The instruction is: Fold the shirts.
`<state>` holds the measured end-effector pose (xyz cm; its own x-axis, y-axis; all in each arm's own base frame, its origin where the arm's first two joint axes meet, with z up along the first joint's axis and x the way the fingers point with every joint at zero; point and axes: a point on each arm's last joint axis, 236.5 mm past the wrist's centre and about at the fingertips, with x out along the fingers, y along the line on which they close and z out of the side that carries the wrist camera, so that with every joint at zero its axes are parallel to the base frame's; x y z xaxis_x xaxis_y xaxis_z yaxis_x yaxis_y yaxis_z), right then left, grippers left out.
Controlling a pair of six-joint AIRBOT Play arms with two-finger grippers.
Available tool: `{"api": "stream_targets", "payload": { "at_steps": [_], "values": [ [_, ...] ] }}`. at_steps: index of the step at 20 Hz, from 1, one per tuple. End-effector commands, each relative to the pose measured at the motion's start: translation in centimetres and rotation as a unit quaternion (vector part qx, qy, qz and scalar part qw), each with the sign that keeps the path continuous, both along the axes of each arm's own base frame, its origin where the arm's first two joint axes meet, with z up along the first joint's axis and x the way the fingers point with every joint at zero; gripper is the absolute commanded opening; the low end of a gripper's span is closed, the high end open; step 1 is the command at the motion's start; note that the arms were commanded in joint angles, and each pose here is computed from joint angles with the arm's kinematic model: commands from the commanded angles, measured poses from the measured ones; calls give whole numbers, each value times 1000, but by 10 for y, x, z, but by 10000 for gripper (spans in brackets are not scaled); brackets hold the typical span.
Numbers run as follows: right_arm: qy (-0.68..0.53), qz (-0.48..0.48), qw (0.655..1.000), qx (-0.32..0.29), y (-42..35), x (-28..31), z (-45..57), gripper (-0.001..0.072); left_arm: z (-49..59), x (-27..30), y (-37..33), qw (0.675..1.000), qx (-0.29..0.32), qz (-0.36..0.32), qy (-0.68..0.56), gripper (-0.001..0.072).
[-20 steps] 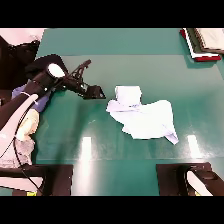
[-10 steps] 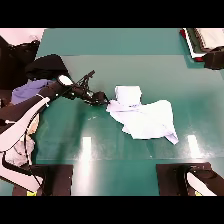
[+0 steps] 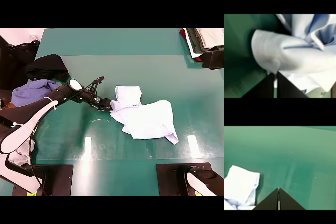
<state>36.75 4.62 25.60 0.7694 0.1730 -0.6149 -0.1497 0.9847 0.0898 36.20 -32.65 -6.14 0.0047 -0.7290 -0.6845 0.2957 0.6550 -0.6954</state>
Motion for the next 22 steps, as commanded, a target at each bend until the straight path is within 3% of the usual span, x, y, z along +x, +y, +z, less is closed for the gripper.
{"api": "stream_targets", "payload": {
  "at_steps": [1, 6, 7, 9, 10, 16, 19, 20, 22],
  "values": [
    [20, -5, 1000, -3, -6, -8, -6, 15, 18, 7, -3, 1000, -20, -4, -2, 22],
    [227, -43, 973, 0, -40, -60, -109, 18, 107, 50, 43, 996, -34, -2, -87, 22],
    [268, -52, 962, 5, -45, -71, -139, 100, 130, 58, 56, 993, -35, 9, -114, 22],
    [330, -59, 942, 28, -44, -91, -193, 603, 162, 63, 75, 987, -32, 25, -154, 22],
    [352, -59, 933, 49, -37, -98, -217, 622, 172, 62, 82, 985, -24, 27, -170, 22],
    [407, -78, 890, 192, 13, -91, -315, 620, 179, 46, 95, 983, 11, 1, -184, 23],
    [425, -71, 882, 194, 29, -85, -342, 569, 178, 39, 94, 985, 11, -6, -172, 23],
    [429, -65, 881, 187, 35, -85, -349, 513, 177, 39, 95, 986, 11, -2, -166, 23],
    [430, -54, 884, 177, 44, -83, -356, 163, 177, 39, 95, 986, 11, -2, -165, 23]
  ]
}}
